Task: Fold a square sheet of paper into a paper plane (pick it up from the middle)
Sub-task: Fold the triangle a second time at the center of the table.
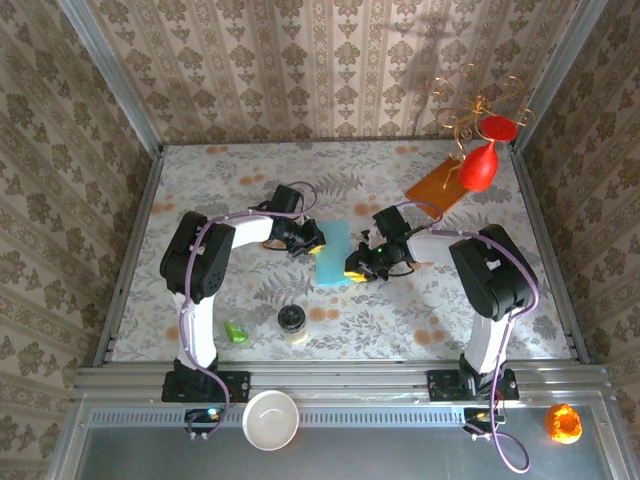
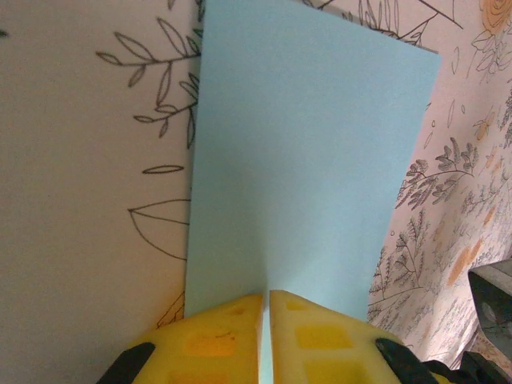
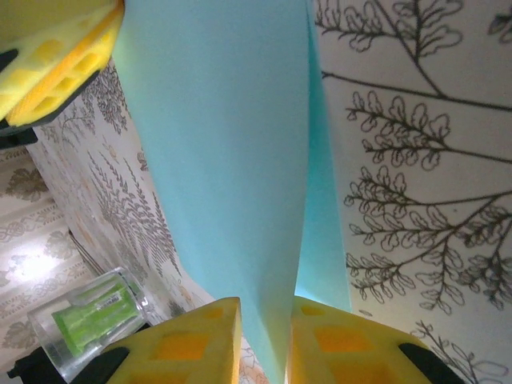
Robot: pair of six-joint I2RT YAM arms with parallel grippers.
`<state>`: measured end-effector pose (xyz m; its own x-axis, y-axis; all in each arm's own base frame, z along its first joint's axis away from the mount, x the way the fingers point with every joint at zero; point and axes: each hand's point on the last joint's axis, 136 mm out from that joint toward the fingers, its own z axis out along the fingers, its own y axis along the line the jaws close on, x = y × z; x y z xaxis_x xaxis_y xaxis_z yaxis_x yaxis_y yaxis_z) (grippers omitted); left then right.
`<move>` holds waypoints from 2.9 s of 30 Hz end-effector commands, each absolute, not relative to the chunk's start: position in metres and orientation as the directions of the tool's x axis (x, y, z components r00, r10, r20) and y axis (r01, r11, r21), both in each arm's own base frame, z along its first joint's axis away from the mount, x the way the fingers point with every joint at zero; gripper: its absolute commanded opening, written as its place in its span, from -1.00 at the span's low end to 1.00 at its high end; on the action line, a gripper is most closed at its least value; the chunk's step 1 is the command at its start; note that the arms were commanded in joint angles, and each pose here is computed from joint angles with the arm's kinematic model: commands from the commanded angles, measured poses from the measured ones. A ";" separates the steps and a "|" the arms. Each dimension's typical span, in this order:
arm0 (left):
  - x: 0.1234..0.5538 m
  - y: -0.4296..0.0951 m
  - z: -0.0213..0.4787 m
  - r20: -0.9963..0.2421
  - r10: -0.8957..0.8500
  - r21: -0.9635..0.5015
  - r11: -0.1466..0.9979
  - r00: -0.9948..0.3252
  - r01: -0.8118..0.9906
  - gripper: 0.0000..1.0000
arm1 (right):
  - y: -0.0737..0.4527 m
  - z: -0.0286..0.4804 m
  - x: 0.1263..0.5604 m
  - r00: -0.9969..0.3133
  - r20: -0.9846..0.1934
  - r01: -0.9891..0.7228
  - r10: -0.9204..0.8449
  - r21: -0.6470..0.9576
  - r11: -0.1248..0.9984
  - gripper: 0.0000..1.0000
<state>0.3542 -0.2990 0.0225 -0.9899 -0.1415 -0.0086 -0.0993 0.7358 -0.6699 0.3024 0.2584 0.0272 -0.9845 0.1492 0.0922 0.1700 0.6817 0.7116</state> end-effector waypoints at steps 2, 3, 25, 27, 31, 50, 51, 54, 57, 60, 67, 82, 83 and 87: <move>0.337 -0.289 0.002 0.062 -0.141 -0.609 0.779 -0.988 -0.149 -0.72 | 0.262 0.027 0.311 -0.981 0.095 0.187 0.171 0.706 0.683 -0.59; 0.337 -0.289 0.004 0.058 -0.141 -0.610 0.778 -0.988 -0.147 -0.72 | 0.260 0.025 0.311 -0.979 0.096 0.194 0.178 0.694 0.693 -0.63; 0.365 -0.291 0.018 0.001 -0.116 -0.631 0.770 -0.993 -0.091 -0.79 | 0.258 0.040 0.301 -0.987 0.101 0.162 0.128 0.693 0.703 -0.91; 0.362 -0.288 0.011 0.015 -0.115 -0.611 0.785 -0.993 -0.100 -0.80 | 0.262 0.043 0.304 -0.987 0.098 0.158 0.126 0.707 0.690 -0.91; 0.356 -0.283 0.002 0.028 -0.115 -0.583 0.805 -0.993 -0.110 -0.84 | 0.270 0.048 0.312 -0.987 0.094 0.157 0.129 0.731 0.664 -0.91; 0.348 -0.289 -0.003 0.035 -0.099 -0.576 0.811 -0.994 -0.101 -0.84 | 0.298 0.035 0.341 -0.980 0.045 0.167 0.193 0.707 0.687 -0.91; 0.348 -0.289 -0.003 0.035 -0.099 -0.576 0.812 -0.994 -0.101 -0.84 | 0.297 0.034 0.342 -0.979 0.044 0.171 0.198 0.704 0.690 -0.91; 0.348 -0.289 -0.003 0.034 -0.100 -0.576 0.811 -0.994 -0.102 -0.84 | 0.298 0.030 0.344 -0.976 0.051 0.185 0.211 0.705 0.684 -0.91; 0.349 -0.289 -0.003 0.033 -0.101 -0.576 0.811 -0.994 -0.101 -0.84 | 0.299 0.028 0.347 -0.973 0.049 0.193 0.225 0.709 0.679 -0.91; 0.348 -0.289 -0.003 0.034 -0.100 -0.576 0.811 -0.994 -0.101 -0.84 | 0.299 0.027 0.348 -0.973 0.047 0.193 0.227 0.707 0.680 -0.91; 0.347 -0.289 -0.002 0.034 -0.100 -0.577 0.810 -0.994 -0.101 -0.84 | 0.297 0.021 0.346 -0.973 0.056 0.200 0.225 0.696 0.689 -0.91; 0.346 -0.289 -0.001 0.035 -0.097 -0.581 0.808 -0.995 -0.099 -0.84 | 0.296 0.015 0.343 -0.975 0.070 0.200 0.209 0.681 0.705 -0.90; 0.346 -0.289 -0.002 0.036 -0.097 -0.580 0.808 -0.995 -0.100 -0.84 | 0.296 0.015 0.343 -0.975 0.070 0.200 0.209 0.680 0.705 -0.90; 0.346 -0.290 -0.001 0.034 -0.096 -0.583 0.806 -0.995 -0.097 -0.84 | 0.296 0.013 0.342 -0.976 0.072 0.199 0.205 0.677 0.709 -0.89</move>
<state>0.3649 -0.2998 0.0227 -0.9939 -0.1070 -0.0258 -0.0650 0.7599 -0.6468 0.3422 0.2964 0.0190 -0.9740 0.2139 0.0745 0.2043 0.6873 0.6971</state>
